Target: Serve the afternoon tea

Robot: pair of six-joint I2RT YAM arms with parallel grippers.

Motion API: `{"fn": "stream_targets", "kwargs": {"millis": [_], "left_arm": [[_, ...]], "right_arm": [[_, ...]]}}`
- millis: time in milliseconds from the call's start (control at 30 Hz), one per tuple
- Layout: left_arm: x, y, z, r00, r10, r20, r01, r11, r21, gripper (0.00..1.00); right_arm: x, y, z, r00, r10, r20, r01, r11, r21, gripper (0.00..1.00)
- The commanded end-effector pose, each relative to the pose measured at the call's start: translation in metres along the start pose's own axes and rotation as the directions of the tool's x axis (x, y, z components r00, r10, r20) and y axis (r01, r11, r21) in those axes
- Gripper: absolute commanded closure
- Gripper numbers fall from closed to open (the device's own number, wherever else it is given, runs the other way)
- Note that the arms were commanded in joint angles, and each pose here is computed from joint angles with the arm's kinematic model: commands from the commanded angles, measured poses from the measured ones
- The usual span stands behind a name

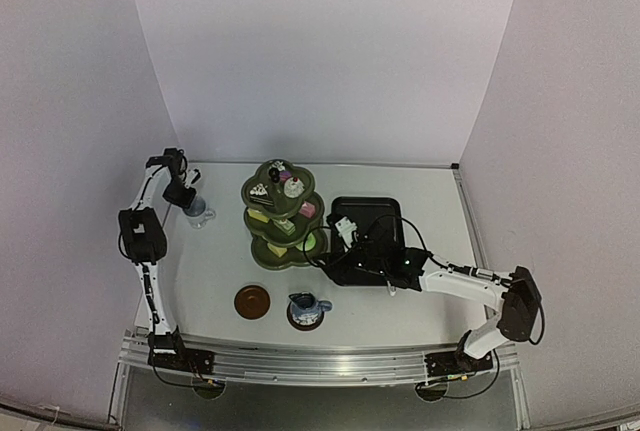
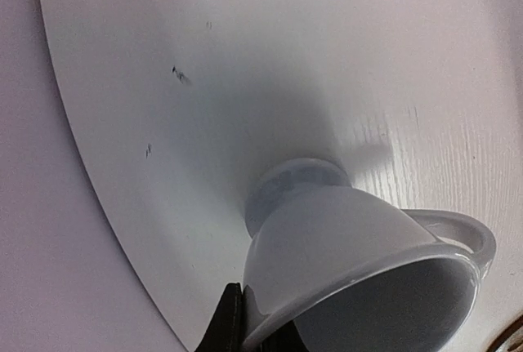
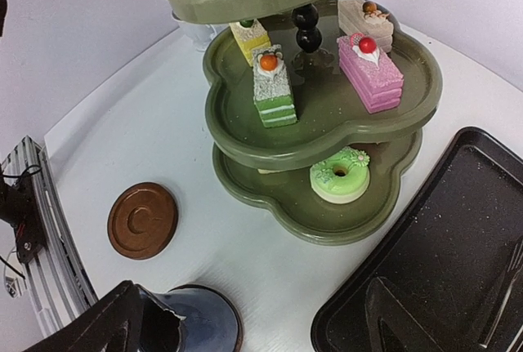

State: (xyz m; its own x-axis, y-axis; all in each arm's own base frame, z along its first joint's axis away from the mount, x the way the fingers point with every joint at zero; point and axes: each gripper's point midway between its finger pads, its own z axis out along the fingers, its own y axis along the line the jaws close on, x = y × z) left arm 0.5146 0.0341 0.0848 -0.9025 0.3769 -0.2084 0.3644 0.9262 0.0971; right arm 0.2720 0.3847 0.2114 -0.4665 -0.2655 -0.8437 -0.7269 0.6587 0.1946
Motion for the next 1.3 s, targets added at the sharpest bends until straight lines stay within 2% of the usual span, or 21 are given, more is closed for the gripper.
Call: {"fn": "stream_targets", "kwargs": {"millis": [0,133,200,267,433,567,733,833,933,1067,1267], "left_arm": [[0.031,-0.018,-0.043,0.97,-0.242,-0.038,0.244,0.968,0.067,1.0],[0.068,-0.064,-0.074,0.899,-0.424,-0.112,0.439,0.875,0.204,1.0],[0.09,-0.087,-0.089,0.864,-0.486,-0.128,0.502,0.828,0.248,1.0],[0.11,-0.109,-0.103,0.855,-0.503,-0.125,0.517,0.816,0.257,1.0],[0.146,-0.185,-0.134,0.917,-0.396,-0.048,0.397,0.89,0.224,1.0],[0.163,-0.227,-0.137,0.933,-0.36,-0.026,0.356,0.907,0.225,1.0],[0.164,-0.27,-0.132,0.948,-0.316,0.038,0.295,0.916,0.272,1.0],[0.163,-0.288,-0.127,0.952,-0.294,0.08,0.259,0.919,0.299,1.0],[0.168,-0.301,-0.115,0.959,-0.273,0.073,0.242,0.926,0.291,1.0],[0.174,-0.302,-0.098,0.967,-0.25,0.054,0.229,0.941,0.251,1.0],[0.169,-0.304,-0.089,0.968,-0.236,0.085,0.21,0.949,0.236,1.0]], "right_arm": [[-0.018,0.001,-0.009,0.998,0.036,0.044,-0.036,0.999,-0.002,0.08],[-0.02,0.001,-0.015,0.997,0.05,0.056,-0.05,0.999,0.001,0.09],[-0.02,0.001,-0.017,0.997,0.054,0.059,-0.054,0.999,-0.001,0.09],[-0.018,0.001,-0.019,0.997,0.059,0.059,-0.059,0.998,-0.001,0.1],[-0.009,-0.003,-0.025,0.995,0.084,0.053,-0.084,0.996,0.012,0.1],[-0.005,-0.006,-0.031,0.993,0.098,0.059,-0.1,0.995,0.028,0.11],[-0.007,-0.007,-0.037,0.992,0.103,0.075,-0.106,0.994,0.041,0.11],[-0.008,-0.009,-0.039,0.991,0.104,0.084,-0.109,0.993,0.053,0.11],[-0.008,-0.01,-0.04,0.991,0.105,0.086,-0.11,0.992,0.059,0.11],[-0.006,-0.01,-0.04,0.991,0.105,0.084,-0.11,0.992,0.061,0.11],[0.003,-0.01,-0.039,0.992,0.105,0.067,-0.109,0.992,0.059,0.11]]}}
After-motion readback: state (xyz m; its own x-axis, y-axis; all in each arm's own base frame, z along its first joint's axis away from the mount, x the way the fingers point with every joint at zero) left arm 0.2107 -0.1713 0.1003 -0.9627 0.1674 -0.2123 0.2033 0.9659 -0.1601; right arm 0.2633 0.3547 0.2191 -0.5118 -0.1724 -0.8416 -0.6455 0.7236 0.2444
